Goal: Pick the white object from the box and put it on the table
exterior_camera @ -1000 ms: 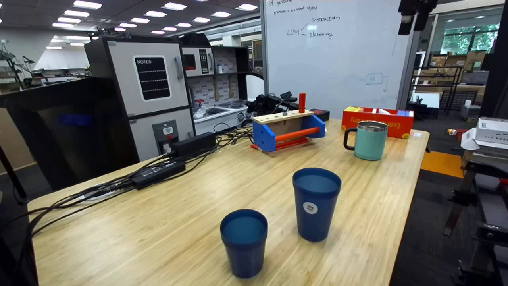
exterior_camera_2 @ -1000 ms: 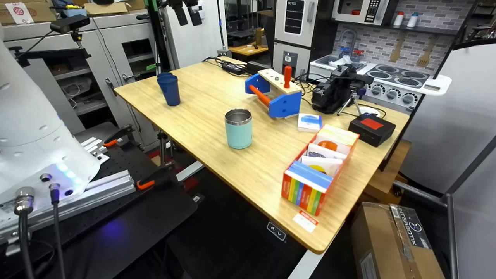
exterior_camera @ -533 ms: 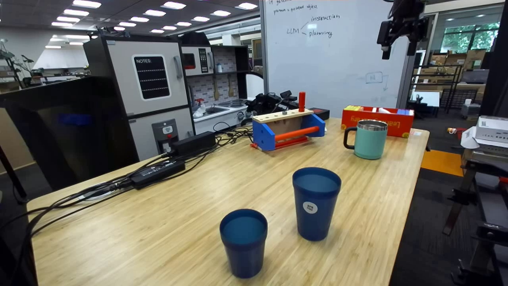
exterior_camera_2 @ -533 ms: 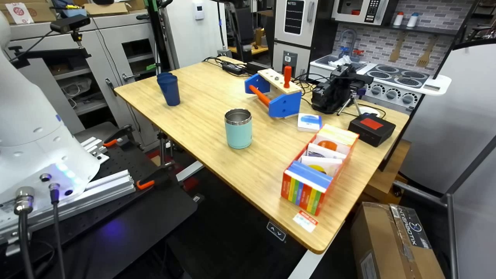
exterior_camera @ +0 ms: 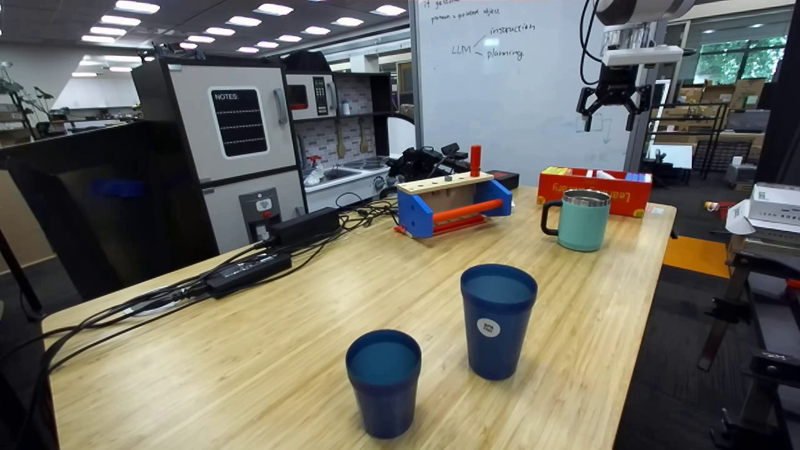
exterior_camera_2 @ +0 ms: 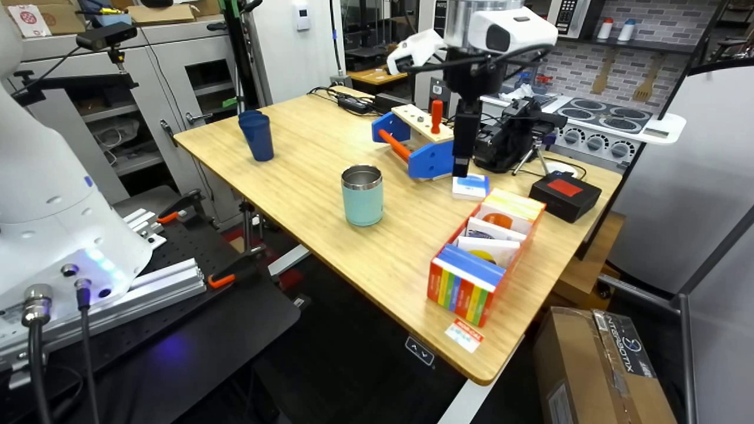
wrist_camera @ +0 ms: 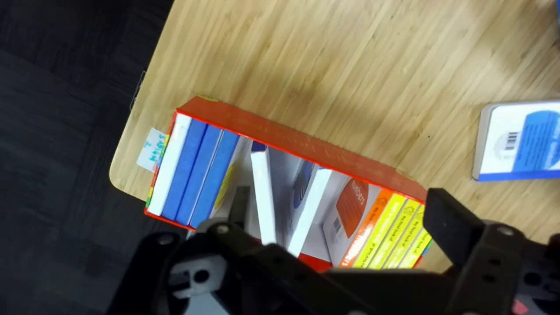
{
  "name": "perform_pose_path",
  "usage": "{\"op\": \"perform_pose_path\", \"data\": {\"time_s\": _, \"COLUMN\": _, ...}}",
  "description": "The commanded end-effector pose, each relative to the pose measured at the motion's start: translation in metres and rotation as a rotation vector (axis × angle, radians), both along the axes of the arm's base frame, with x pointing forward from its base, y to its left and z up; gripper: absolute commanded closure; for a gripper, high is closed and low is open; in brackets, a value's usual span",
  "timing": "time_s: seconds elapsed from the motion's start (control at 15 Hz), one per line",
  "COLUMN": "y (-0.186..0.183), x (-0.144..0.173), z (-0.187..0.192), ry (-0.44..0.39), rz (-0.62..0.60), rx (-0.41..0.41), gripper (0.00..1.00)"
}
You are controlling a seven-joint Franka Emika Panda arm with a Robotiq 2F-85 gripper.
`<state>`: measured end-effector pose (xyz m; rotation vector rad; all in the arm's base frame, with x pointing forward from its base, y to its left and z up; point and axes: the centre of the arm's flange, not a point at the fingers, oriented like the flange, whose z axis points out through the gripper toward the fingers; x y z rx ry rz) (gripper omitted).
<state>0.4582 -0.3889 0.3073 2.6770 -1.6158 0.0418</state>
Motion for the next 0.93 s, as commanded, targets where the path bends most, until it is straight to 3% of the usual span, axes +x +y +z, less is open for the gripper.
{"op": "perform_pose_path", "data": {"time_s": 0.0, "y": -0.038, "x": 0.023, "z": -0.031, "ry": -0.028, "rz": -0.191, "rx": 0.064, "gripper": 0.0}}
{"op": "perform_pose_path", "data": {"time_s": 0.33, "y": -0.062, "x": 0.021, "z": -0.086, "ry": -0.065, "rz": -0.462, "rx": 0.151, "gripper": 0.0}}
{"op": "perform_pose_path", "data": {"time_s": 0.73, "y": -0.075, "x": 0.021, "z": -0.114, "ry": -0.15, "rz": -0.767, "rx": 0.248, "gripper": 0.0}}
{"op": "perform_pose_path", "data": {"time_s": 0.8, "y": -0.076, "x": 0.022, "z": -0.117, "ry": -0.173, "rz": -0.815, "rx": 0.261, "gripper": 0.25}}
{"op": "perform_pose_path", "data": {"time_s": 0.87, "y": -0.077, "x": 0.023, "z": -0.118, "ry": -0.199, "rz": -0.863, "rx": 0.267, "gripper": 0.27}}
